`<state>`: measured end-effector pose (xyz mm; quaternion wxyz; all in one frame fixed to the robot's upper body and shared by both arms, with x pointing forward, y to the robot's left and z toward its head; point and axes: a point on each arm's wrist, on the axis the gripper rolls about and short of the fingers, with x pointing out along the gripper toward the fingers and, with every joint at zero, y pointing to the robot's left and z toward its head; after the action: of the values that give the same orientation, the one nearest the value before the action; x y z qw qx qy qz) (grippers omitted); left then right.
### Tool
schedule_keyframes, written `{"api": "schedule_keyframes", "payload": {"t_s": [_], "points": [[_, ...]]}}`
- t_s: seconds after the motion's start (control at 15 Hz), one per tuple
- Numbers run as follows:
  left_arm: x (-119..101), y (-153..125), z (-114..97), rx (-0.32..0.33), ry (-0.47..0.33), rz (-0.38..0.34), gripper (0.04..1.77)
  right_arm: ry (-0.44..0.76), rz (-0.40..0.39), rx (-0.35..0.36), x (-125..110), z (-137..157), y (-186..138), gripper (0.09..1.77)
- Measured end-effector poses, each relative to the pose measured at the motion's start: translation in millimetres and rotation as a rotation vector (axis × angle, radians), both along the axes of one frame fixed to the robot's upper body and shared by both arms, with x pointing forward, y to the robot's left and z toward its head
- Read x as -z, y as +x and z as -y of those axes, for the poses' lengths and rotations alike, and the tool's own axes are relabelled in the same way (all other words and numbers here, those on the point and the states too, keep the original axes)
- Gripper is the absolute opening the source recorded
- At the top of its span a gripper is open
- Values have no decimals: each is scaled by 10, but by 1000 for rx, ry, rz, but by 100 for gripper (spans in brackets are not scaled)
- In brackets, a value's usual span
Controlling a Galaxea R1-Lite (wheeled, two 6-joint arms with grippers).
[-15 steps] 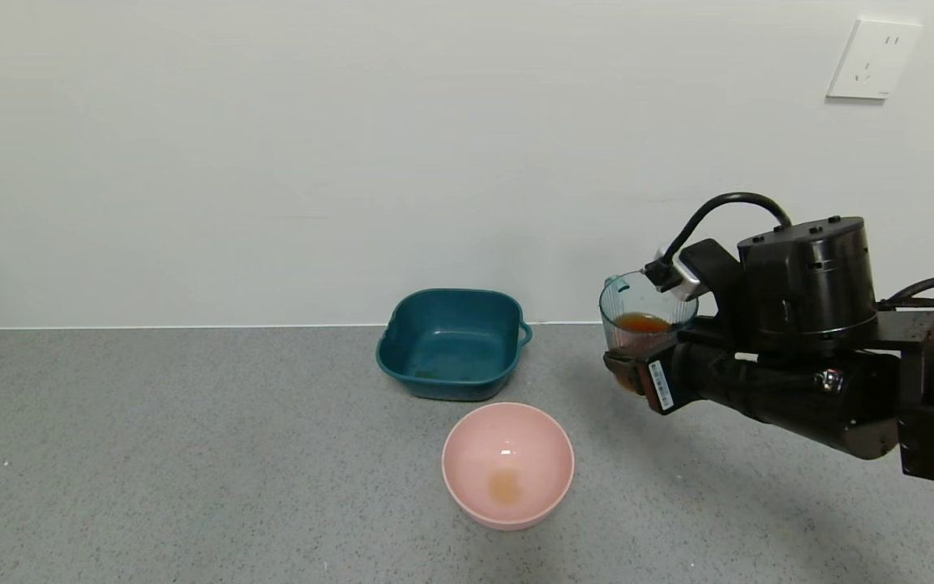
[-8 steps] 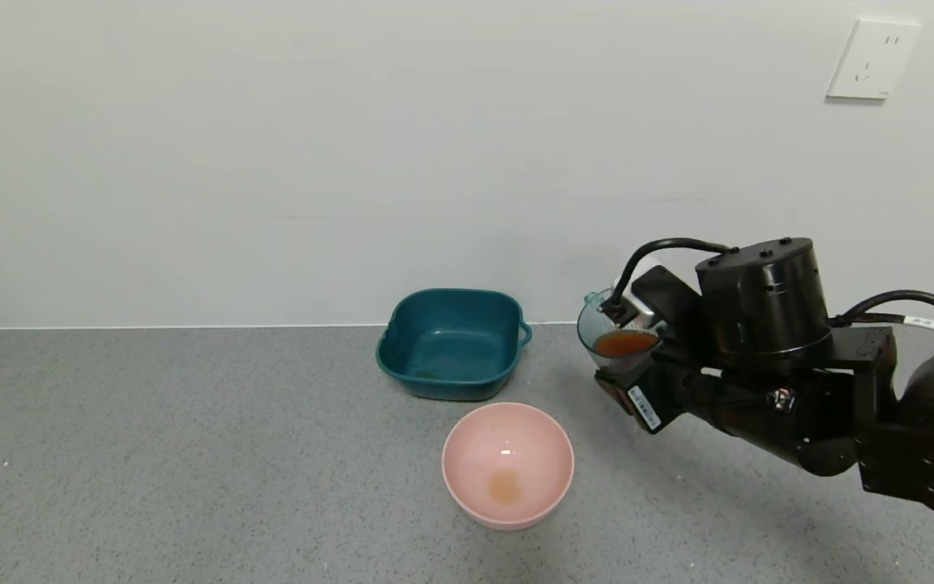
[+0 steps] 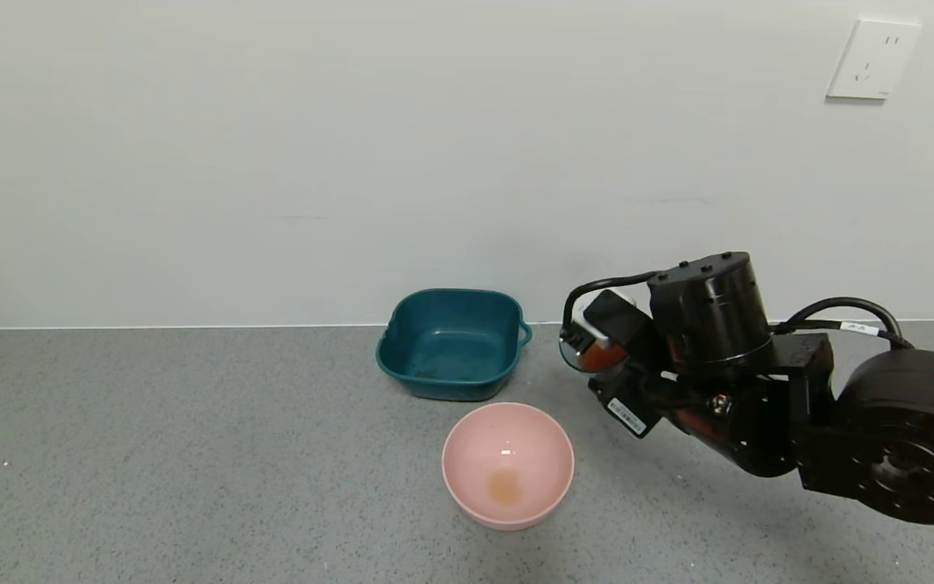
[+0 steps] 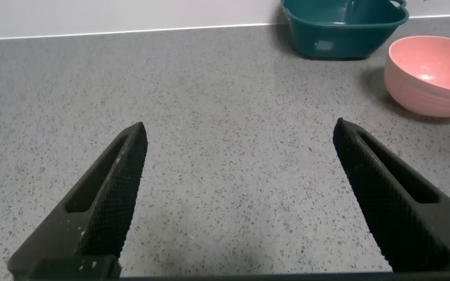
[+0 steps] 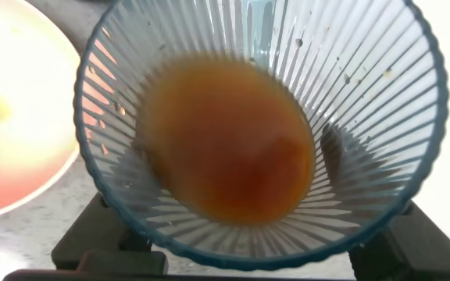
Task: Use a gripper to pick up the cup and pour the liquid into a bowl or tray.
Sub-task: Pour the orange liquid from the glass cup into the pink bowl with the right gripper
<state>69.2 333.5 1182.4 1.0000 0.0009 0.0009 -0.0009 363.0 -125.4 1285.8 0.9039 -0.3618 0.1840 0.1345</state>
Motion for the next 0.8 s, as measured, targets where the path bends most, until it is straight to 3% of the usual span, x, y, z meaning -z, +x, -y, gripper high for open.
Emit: {"api": "schedule_keyframes", "payload": {"t_s": [0.6,0.8], "points": [[0,0,0,0,0,0,172,-197,12,-37,147,-183,174,133],[0,0,0,0,0,0,172,-256,25,-15,177,-190,202,133]]}}
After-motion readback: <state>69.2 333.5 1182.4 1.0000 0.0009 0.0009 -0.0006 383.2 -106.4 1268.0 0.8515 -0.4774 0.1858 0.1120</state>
